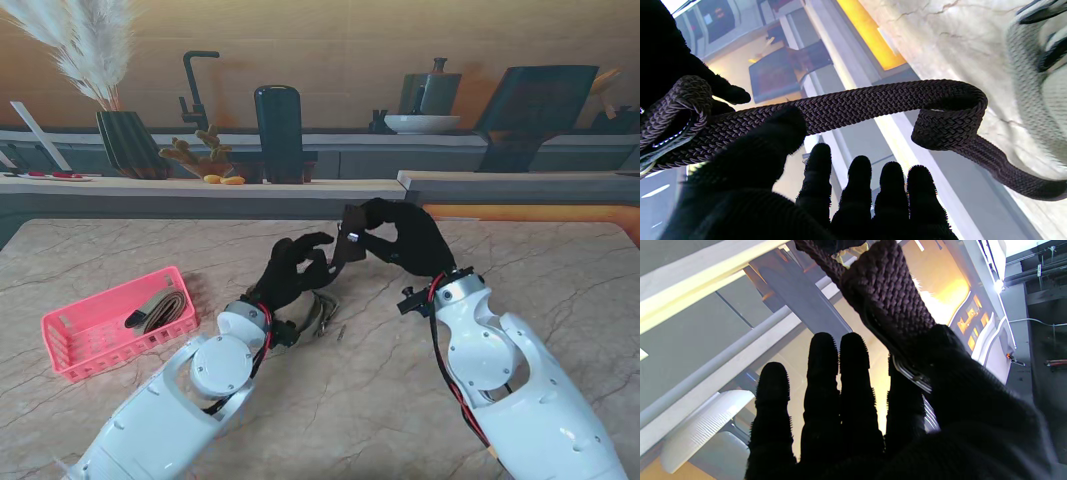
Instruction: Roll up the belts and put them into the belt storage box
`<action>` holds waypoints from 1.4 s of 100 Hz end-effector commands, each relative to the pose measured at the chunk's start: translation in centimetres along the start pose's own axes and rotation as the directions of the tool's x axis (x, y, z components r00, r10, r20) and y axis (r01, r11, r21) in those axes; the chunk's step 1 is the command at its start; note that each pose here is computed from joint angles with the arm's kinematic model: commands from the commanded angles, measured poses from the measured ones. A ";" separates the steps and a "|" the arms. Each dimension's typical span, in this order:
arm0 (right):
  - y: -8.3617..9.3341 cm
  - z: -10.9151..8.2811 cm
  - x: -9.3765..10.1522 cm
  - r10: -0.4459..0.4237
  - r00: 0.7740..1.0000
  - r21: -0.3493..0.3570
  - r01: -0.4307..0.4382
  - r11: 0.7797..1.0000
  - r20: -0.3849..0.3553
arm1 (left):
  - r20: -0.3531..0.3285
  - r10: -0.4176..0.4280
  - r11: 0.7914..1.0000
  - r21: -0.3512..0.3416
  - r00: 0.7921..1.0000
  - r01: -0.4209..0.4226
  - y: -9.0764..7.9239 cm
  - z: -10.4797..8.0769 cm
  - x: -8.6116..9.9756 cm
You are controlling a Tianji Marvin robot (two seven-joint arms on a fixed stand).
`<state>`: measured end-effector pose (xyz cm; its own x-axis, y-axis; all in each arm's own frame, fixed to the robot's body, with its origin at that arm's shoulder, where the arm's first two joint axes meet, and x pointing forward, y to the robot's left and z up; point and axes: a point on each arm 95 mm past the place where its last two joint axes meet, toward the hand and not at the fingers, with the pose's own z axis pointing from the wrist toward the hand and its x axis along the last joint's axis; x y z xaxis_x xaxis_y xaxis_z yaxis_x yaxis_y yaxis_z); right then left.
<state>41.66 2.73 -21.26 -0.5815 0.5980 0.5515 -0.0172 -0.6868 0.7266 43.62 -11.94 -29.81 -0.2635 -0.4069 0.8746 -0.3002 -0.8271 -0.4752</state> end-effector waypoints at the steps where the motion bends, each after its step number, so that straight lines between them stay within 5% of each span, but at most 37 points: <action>1: 1.0 0.5 1.1 -0.001 0.999 -0.018 0.000 1.000 -0.035 | -0.039 -0.017 1.000 -0.005 0.999 0.017 -0.3 0.4 1.4; 38: 3.0 1.7 2.8 0.021 0.998 -0.025 -0.022 0.999 -0.063 | -0.127 0.037 0.998 -0.038 0.991 -0.042 -1.0 2.4 4.6; 57: 3.1 2.3 2.9 0.024 0.998 -0.026 -0.026 0.999 -0.055 | -0.119 -0.110 0.993 -0.066 0.987 0.103 0.2 2.6 5.0; 79: 3.0 2.8 2.4 0.043 0.999 -0.048 -0.043 0.998 -0.018 | -0.084 -0.335 0.941 -0.088 0.938 0.328 2.9 1.1 5.3; 104: 2.0 2.8 1.9 0.086 0.996 -0.071 -0.084 0.994 0.022 | -0.029 -0.371 0.929 -0.018 0.928 0.370 4.5 1.0 5.0; 140: -1.5 2.5 -0.7 0.106 0.985 -0.107 -0.091 0.990 0.138 | 0.065 -0.485 0.872 -0.038 0.872 0.488 5.6 0.4 4.1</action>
<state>43.99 3.78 -20.40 -0.4916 0.5753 0.6537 -0.0750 -0.7759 0.6264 41.77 -18.00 -28.33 -0.0531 0.0054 0.9986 -0.4241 -0.9054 -0.0177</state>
